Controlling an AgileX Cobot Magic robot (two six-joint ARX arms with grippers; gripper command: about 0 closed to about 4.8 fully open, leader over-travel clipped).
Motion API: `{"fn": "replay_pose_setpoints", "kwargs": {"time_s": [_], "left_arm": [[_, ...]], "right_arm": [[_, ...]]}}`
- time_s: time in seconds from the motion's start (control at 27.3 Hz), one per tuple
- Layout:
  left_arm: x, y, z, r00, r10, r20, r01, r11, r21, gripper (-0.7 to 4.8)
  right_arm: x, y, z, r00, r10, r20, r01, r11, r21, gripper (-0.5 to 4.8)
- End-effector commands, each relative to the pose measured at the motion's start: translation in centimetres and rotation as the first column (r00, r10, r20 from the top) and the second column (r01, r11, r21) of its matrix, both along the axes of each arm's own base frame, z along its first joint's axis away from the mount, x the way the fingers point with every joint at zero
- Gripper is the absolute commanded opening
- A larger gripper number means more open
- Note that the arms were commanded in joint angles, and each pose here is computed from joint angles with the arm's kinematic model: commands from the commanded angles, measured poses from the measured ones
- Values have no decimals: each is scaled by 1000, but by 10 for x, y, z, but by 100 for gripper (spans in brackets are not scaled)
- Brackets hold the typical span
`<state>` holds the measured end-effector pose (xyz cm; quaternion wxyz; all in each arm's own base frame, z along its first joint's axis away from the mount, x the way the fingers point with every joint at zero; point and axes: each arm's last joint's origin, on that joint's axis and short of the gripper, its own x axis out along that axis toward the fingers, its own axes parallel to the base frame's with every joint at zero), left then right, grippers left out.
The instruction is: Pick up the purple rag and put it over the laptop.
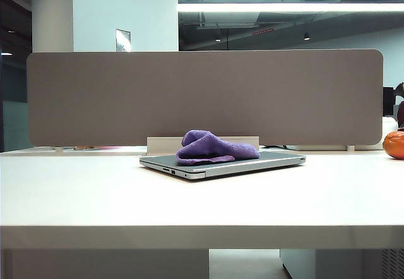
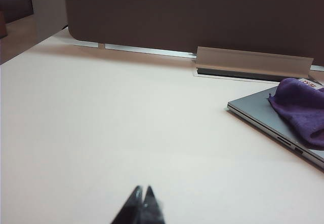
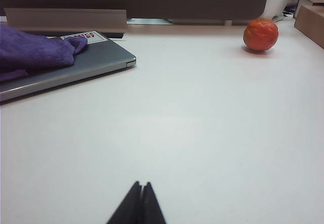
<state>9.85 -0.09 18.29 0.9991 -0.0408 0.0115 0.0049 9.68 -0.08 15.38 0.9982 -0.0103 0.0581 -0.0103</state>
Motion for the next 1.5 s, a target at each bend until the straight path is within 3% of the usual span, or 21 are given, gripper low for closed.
{"fn": "replay_pose_setpoints", "kwargs": {"time_s": [0.04,0.62,0.95,1.14,1.5], "left_arm": [[-2,0,-5,999,-8,35,8,1000,3,-6],[-2,0,-13,999,-8,40,8,1000,3,-6],[-1,-1,-19,1000,-17,11,17,1000,4,-6],[-1,-2,-21,999,-50,-11,51,998,48,-6],[-1,-2,-22,998,-59,-24,60,997,40,-6]], "right_arm": [[0,0,0,1000,-4,9,5,1000,-4,22],[0,0,0,1000,-4,9,5,1000,-4,22],[0,0,0,1000,-4,9,5,1000,-4,22],[0,0,0,1000,-5,9,5,1000,-4,22],[0,0,0,1000,-4,9,5,1000,-4,22]]}}
